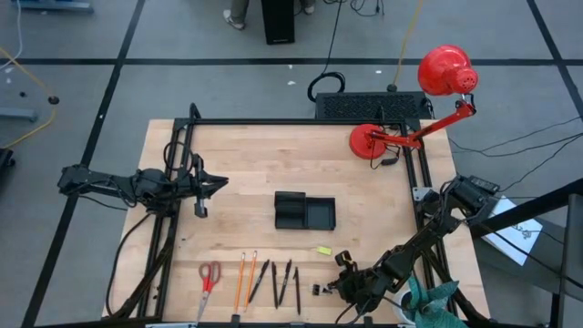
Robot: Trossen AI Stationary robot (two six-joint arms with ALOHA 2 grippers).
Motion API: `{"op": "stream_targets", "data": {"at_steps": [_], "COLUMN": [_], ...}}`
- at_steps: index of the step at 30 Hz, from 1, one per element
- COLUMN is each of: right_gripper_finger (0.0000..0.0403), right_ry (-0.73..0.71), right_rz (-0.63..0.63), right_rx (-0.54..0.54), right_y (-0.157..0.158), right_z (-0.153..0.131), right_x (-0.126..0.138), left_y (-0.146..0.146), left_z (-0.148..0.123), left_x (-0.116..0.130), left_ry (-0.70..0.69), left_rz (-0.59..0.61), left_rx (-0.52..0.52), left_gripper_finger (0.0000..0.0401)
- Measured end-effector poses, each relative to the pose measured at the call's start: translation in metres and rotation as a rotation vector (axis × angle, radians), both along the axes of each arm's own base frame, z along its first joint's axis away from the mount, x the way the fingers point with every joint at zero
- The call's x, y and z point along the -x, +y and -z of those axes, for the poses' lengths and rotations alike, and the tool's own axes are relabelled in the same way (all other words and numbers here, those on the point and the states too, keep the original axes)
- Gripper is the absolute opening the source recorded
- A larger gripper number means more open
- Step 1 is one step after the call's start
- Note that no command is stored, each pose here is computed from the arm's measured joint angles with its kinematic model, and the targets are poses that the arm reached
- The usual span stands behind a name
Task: Pick and place office supplies into organizer
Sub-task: Put the top black binder clip into the desk organizer
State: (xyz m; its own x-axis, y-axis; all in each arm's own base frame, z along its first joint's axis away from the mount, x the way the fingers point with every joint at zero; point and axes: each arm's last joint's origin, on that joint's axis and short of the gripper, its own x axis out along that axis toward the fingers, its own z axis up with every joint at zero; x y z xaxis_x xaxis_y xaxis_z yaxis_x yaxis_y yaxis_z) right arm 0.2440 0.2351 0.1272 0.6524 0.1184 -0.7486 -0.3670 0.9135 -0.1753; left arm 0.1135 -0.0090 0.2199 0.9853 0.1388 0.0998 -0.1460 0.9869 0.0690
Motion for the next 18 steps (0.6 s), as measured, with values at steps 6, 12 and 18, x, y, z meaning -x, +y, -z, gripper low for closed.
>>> {"op": "stream_targets", "data": {"at_steps": [6,12,18], "right_gripper_finger": [0.0003,0.0001,0.0001], "right_ry": [-0.081,-0.245,-0.329], "right_rz": [0.034,0.160,0.262], "right_rx": [0.019,0.081,0.140], "right_y": [-0.009,-0.029,-0.055], "right_z": [-0.035,-0.082,-0.099], "right_x": [0.006,0.018,0.004], "left_y": [0.000,0.000,0.000], "left_z": [0.000,0.000,0.000], "left_x": [0.000,0.000,0.000], "left_ry": [0.000,-0.001,-0.004], "left_rz": [0.000,0.000,0.000], "left_rx": [0.000,0.000,0.000], "left_gripper_finger": [0.0042,0.0042,0.0042]}}
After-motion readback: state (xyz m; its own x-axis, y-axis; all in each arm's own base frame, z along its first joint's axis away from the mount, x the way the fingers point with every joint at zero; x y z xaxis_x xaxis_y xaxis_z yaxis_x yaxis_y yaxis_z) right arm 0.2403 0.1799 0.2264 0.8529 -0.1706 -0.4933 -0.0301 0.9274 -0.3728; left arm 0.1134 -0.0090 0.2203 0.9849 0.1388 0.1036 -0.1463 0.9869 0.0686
